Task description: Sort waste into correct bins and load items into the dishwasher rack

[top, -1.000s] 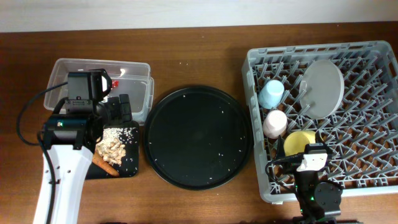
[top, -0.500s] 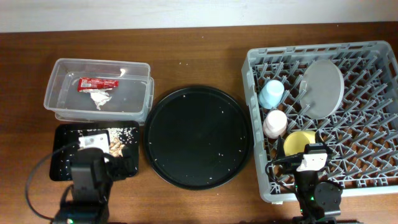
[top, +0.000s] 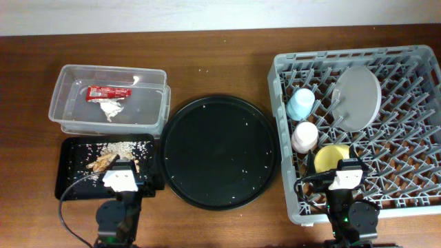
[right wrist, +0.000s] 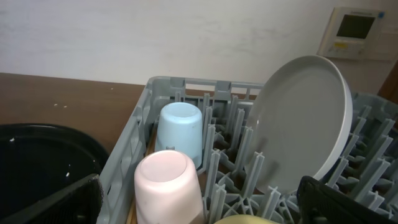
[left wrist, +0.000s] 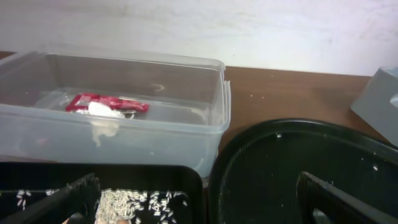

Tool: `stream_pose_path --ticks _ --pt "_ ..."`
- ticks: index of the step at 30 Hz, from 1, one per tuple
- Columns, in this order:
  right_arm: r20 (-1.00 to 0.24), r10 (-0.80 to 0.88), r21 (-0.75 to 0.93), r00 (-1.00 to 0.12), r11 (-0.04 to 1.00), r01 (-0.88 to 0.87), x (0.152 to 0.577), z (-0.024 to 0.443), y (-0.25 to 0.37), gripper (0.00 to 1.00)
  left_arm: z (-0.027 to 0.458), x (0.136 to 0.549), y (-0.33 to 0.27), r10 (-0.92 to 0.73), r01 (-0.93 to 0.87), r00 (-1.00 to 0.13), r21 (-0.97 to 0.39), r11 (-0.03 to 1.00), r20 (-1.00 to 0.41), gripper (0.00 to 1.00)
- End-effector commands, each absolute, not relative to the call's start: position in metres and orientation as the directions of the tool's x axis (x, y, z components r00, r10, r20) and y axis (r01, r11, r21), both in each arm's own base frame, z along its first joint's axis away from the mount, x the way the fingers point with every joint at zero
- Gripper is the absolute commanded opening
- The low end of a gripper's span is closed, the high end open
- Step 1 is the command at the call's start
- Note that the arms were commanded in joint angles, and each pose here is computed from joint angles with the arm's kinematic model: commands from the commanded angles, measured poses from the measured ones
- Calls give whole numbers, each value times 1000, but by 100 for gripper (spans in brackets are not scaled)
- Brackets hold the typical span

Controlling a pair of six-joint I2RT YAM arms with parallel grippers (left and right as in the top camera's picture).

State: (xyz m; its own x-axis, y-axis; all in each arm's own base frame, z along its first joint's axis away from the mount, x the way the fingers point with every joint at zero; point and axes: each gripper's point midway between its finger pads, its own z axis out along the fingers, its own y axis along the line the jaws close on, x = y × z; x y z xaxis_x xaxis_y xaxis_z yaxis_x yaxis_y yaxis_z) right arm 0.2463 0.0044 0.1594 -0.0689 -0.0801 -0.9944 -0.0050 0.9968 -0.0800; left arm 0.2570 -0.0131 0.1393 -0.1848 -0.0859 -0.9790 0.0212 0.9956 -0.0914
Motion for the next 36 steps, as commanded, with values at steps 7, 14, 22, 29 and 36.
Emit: stream_pose_path --ticks 7,14,22,29,36 --pt "-994 -79 -79 -79 997 3 246 156 2 98 157 245 -15 25 54 -76 21 998 -997 99" --pt "-994 -79 -79 -79 997 3 246 156 2 98 156 245 -15 48 56 -76 44 997 -996 99" --pt "-994 -79 -79 -79 997 3 246 156 2 98 156 245 -15 48 56 -77 44 997 -996 99" --pt "-994 -79 -79 -79 997 3 246 156 2 98 156 245 -15 48 56 -77 44 997 -996 99" --pt "-994 -79 -79 -79 997 3 246 156 2 98 156 245 -15 48 56 -77 44 997 -996 99"
